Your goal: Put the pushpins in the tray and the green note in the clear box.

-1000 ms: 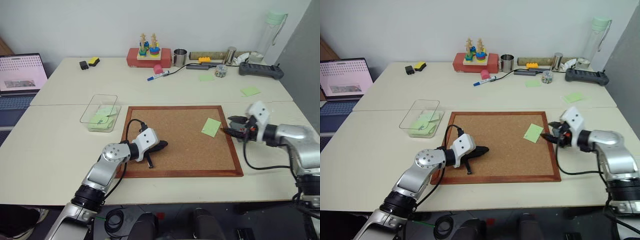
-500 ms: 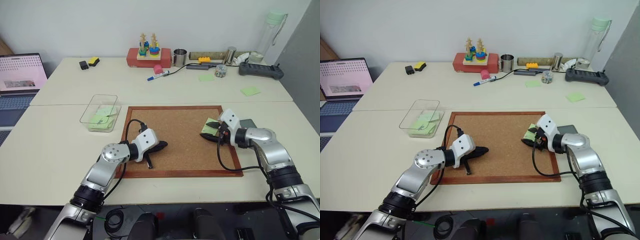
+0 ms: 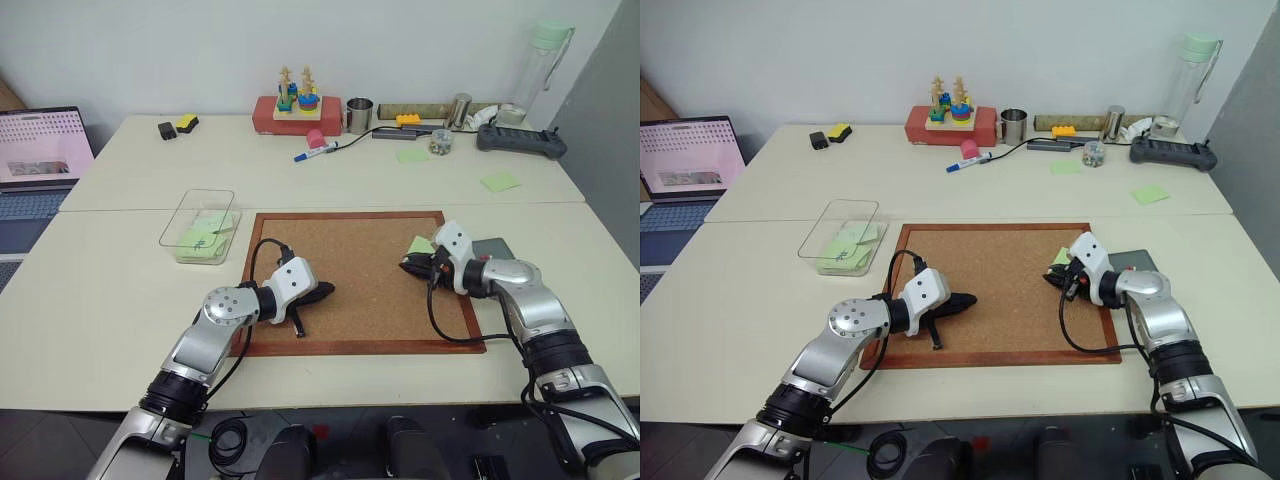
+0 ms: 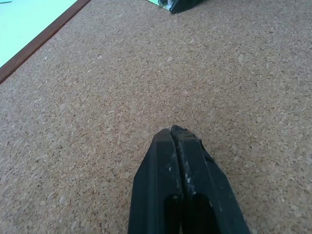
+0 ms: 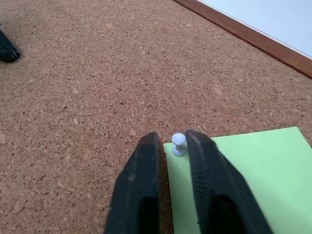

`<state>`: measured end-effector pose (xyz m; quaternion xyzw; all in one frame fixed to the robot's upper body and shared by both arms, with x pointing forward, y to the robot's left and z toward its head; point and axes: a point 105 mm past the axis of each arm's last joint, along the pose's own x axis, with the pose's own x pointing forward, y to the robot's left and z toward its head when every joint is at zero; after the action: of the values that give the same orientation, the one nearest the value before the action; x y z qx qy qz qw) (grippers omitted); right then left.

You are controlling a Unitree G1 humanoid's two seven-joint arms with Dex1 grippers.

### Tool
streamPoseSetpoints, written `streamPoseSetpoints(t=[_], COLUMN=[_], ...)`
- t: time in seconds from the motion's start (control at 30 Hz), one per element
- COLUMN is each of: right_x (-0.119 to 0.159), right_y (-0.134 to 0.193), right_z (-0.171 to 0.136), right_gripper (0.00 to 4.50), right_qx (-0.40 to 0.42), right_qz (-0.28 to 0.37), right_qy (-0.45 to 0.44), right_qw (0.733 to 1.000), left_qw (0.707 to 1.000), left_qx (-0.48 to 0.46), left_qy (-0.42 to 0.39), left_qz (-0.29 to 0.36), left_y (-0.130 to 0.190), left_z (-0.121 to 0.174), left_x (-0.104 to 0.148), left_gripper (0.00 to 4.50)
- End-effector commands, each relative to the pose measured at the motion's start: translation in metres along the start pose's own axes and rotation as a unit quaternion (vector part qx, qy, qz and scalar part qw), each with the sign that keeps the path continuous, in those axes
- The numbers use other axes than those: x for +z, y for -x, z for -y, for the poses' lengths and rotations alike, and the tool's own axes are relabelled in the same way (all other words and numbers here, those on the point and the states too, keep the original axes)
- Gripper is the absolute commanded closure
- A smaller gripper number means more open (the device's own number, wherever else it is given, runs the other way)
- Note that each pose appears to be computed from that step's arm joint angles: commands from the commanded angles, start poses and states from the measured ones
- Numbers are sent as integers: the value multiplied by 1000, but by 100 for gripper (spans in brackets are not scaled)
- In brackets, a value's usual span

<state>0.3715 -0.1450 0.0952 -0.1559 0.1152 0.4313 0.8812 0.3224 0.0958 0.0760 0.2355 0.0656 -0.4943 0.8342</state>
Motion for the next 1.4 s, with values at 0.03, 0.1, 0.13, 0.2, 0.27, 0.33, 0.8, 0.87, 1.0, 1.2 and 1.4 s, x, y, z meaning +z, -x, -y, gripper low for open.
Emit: streamPoseSetpoints(t=[0.03, 0.1, 0.13, 0.2, 0.27, 0.33, 0.8, 0.87, 1.0, 1.2, 1.4], right_x=[16, 17, 19, 23, 30, 35, 66, 69, 71, 79, 84], right_y=[3, 4, 5, 6, 8, 10, 26, 27, 28, 27, 25], right_z=[5, 6, 6, 7, 7, 6, -25, -32, -44, -65, -82], right_gripper=[448, 448, 448, 448, 448, 448, 448, 450, 450, 450, 450], right_qx=[-5, -6, -6, -6, -4, -1, 56, 66, 87, 117, 141], right_qz=[30, 34, 37, 44, 53, 59, 46, 46, 43, 59, 83], right_qy=[11, 11, 12, 13, 18, 25, 208, 241, 309, 418, 467], right_qw=[999, 999, 999, 999, 998, 998, 975, 967, 946, 899, 869], left_qw=[998, 998, 998, 998, 998, 998, 991, 984, 969, 949, 929], left_qx=[-19, -19, -19, -18, -17, -15, 58, 56, 25, -33, -68], left_qy=[23, 24, 24, 25, 27, 29, 112, 153, 213, 274, 312], left_qz=[-55, -55, -55, -54, -54, -53, 43, 75, 118, 150, 186], left_y=[4, 5, 5, 5, 6, 5, 8, 13, 19, 22, 18], left_z=[11, 12, 12, 12, 12, 12, -26, -33, -33, -26, -19], left_x=[-29, -29, -29, -29, -29, -30, 11, 23, 41, 59, 80], left_gripper=[450, 450, 450, 450, 450, 450, 450, 420, 359, 247, 138])
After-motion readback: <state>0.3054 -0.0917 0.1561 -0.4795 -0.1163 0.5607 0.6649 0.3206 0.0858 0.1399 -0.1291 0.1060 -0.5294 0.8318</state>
